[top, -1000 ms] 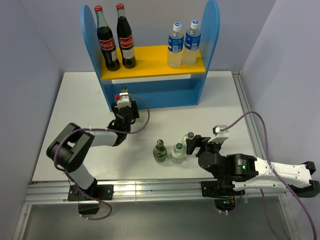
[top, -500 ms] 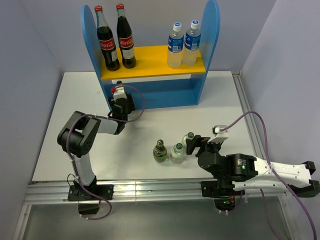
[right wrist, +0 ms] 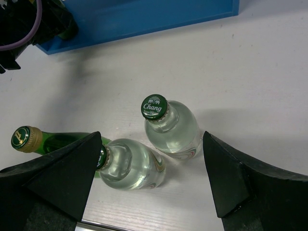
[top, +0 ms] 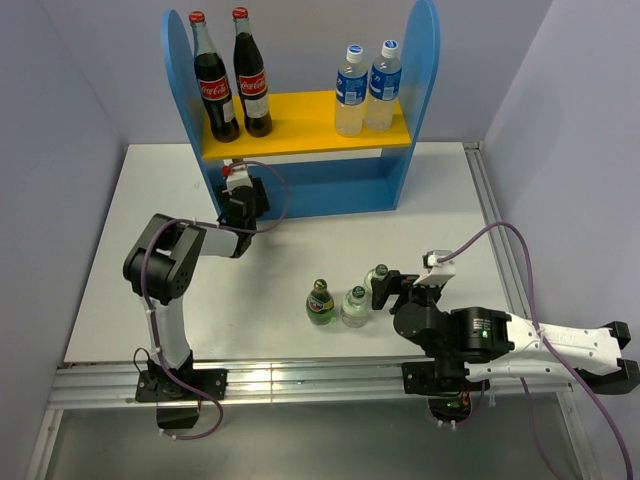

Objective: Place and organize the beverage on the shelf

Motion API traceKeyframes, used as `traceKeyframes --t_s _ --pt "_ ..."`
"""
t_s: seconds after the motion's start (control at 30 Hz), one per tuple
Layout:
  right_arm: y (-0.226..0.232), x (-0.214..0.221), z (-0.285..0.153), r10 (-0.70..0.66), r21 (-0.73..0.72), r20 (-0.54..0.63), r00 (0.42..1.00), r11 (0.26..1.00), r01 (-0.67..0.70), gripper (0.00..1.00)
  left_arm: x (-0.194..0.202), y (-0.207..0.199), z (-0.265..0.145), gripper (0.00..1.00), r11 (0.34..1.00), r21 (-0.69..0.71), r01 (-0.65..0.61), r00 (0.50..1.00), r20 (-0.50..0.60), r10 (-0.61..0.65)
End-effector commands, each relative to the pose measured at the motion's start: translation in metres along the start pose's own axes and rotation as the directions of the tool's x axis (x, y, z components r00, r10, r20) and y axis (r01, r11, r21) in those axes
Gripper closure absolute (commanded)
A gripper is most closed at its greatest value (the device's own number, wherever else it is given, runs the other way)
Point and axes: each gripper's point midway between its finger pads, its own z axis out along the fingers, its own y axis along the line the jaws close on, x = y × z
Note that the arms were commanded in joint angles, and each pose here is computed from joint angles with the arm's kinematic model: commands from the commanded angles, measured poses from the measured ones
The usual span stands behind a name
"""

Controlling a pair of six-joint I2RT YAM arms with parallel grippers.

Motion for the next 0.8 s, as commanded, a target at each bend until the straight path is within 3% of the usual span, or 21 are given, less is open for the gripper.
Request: traceKeyframes --t_s 0.0,0.13,0.17,0.23,0.27,0.57,0.77 --pt "0.0004 -0.0064 0.0015 0.023 0.009 0.038 0.999 1.000 -0.023 0.08 -0.0603 -0.0174 0.0088 0.98 0.994 0.042 0.102 0.983 0.147 -0.107" --pt "0.0003 -0.0064 0.0015 0.022 0.010 0.038 0.999 1.000 -0.022 0.08 -0.0590 -0.0190 0.0073 0.73 0.994 0.055 0.098 0.985 0.139 -0.105" --pt "0.0005 -0.0063 0.0013 0.021 0.009 0.037 0.999 1.000 -0.022 0.08 -0.0579 -0.0190 0.0072 0.60 0.994 0.055 0.097 0.985 0.135 -0.104" --pt "0.0000 -0.0062 0.0012 0.020 0.010 0.037 0.999 1.000 -0.020 0.08 -0.0571 -0.0196 0.0068 0.50 0.994 0.057 0.098 0.986 0.127 -0.105" --pt "0.0005 -0.0073 0.0008 0.027 0.007 0.038 0.999 1.000 -0.027 0.07 -0.0576 -0.0191 0.0072 0.37 0.993 0.056 0.100 0.986 0.127 -0.106" --pt "-0.0009 -0.0083 0.0000 0.038 0.003 0.041 0.998 0.999 -0.039 0.08 -0.0545 -0.0192 0.0045 0.08 0.994 0.060 0.096 0.989 0.111 -0.102" --pt "-0.0015 -0.0087 -0.0002 0.043 0.004 0.042 0.998 0.999 -0.043 0.07 -0.0517 -0.0167 0.0011 0.05 0.994 0.052 0.093 0.990 0.098 -0.098"
